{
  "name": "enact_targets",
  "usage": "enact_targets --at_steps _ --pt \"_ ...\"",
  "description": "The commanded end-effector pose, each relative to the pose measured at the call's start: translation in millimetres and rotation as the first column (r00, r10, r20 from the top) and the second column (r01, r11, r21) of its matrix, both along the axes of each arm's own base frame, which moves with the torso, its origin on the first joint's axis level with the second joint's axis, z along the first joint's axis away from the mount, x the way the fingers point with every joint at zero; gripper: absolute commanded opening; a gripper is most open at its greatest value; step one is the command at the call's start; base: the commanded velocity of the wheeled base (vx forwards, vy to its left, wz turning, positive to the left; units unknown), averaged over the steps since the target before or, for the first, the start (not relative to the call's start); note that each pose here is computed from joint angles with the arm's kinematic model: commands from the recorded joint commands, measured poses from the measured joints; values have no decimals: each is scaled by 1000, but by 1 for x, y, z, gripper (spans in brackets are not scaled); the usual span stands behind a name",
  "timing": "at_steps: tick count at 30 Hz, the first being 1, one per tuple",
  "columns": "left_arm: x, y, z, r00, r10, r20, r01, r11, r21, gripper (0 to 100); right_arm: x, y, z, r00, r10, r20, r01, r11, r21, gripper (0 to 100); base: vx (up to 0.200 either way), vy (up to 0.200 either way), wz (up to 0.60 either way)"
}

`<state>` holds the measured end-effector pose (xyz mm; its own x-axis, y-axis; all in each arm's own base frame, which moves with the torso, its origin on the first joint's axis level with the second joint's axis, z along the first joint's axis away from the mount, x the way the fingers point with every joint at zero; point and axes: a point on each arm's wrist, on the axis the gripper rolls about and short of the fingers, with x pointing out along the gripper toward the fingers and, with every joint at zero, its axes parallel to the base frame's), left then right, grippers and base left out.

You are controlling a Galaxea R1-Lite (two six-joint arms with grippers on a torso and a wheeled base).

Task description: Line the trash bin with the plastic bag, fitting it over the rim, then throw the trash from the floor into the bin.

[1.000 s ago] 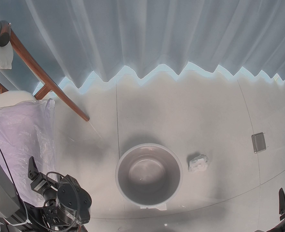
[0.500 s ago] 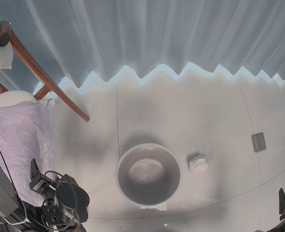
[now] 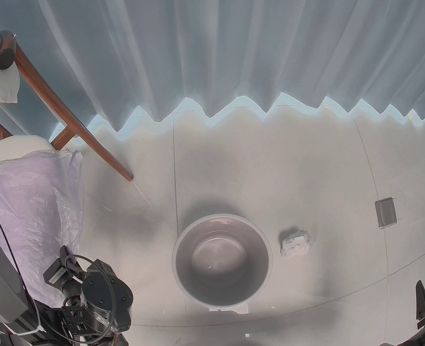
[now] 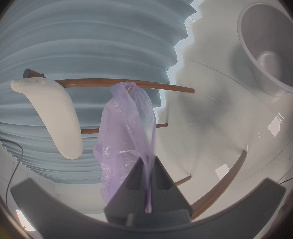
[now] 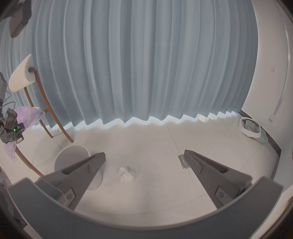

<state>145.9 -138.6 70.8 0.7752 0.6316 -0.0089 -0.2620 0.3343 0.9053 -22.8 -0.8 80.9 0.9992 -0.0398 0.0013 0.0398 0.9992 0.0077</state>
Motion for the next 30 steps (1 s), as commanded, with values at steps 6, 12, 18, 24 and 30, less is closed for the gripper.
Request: enact_targets --at_steps 6,12,18,24,30 --pt "0 -2 5 1000 -14 14 14 1000 -24 0 0 0 -5 1000 0 -1 0 1000 0 100 0 0 0" --pt "-4 2 15 981 -193 -13 190 974 -120 0 0 0 -5 1000 0 -1 0 1000 0 100 0 0 0" --pt "-9 5 26 956 -294 9 290 938 -189 0 0 0 -5 1000 0 -1 0 1000 0 100 0 0 0" --pt "-15 12 42 946 -314 77 323 915 -241 0 0 0 -5 1000 0 -1 0 1000 0 100 0 0 0" --pt "-21 16 58 841 -525 133 537 777 -329 0 0 0 -5 1000 0 -1 0 1000 0 100 0 0 0"
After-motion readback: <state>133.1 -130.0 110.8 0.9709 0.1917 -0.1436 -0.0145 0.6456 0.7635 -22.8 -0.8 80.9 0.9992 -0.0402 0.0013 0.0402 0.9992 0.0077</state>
